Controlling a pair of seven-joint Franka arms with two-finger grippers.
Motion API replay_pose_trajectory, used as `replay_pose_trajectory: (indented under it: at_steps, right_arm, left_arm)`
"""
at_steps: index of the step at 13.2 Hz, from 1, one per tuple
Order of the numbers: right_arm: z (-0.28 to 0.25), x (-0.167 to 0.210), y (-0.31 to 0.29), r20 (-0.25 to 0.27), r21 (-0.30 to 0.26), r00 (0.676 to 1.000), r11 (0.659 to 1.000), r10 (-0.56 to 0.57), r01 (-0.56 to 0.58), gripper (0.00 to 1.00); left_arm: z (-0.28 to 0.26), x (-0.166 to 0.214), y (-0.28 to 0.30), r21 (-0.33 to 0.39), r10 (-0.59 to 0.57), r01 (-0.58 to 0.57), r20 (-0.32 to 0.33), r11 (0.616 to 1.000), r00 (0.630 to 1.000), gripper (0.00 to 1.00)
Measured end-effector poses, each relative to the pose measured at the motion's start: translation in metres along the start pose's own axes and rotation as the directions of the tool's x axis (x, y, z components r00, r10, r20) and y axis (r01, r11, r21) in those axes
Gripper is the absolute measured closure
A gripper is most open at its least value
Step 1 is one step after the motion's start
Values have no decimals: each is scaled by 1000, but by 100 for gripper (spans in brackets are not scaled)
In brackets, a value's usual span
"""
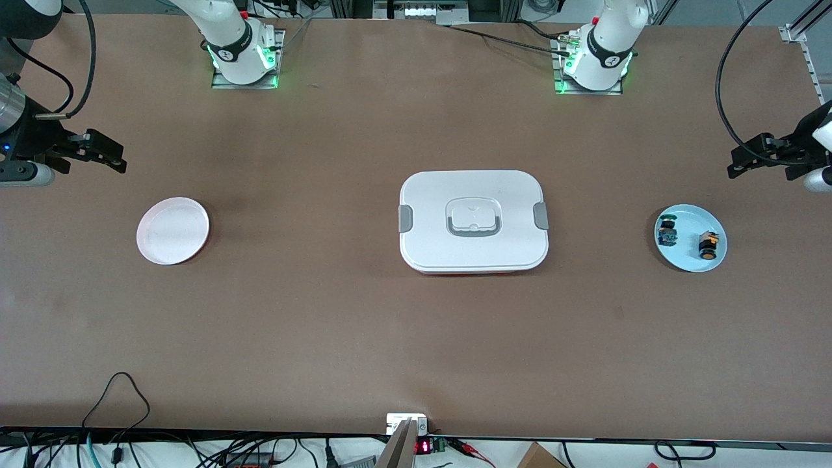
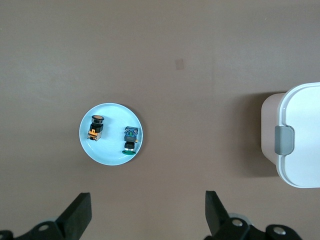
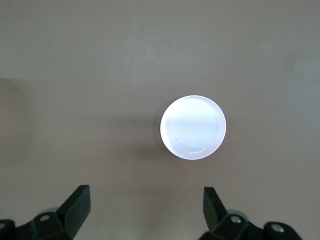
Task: Transfer orange switch to right arm and place
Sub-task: 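Move the left gripper toward the light-blue dish of switches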
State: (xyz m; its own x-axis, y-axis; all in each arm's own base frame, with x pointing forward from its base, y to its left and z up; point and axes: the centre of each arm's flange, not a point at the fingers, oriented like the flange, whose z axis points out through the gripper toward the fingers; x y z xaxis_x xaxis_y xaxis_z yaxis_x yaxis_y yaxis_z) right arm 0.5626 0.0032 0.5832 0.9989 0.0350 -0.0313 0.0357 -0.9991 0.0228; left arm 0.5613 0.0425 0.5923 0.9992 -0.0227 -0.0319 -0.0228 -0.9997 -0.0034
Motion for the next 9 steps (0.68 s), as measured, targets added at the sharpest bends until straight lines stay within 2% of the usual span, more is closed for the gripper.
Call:
replay_pose_trajectory:
  at_steps: [5,9]
  right_arm:
    - [0,-1,1,5,0,1000,1000,2,-2,0]
    - [0,-2,1,14,0,1000,1000,2,-2,0]
  left_arm:
    - [1,0,-1,-1,-1,1,7,1000,1000,0]
    - [15,4,-2,-4,-4,4,43,1000,999,0]
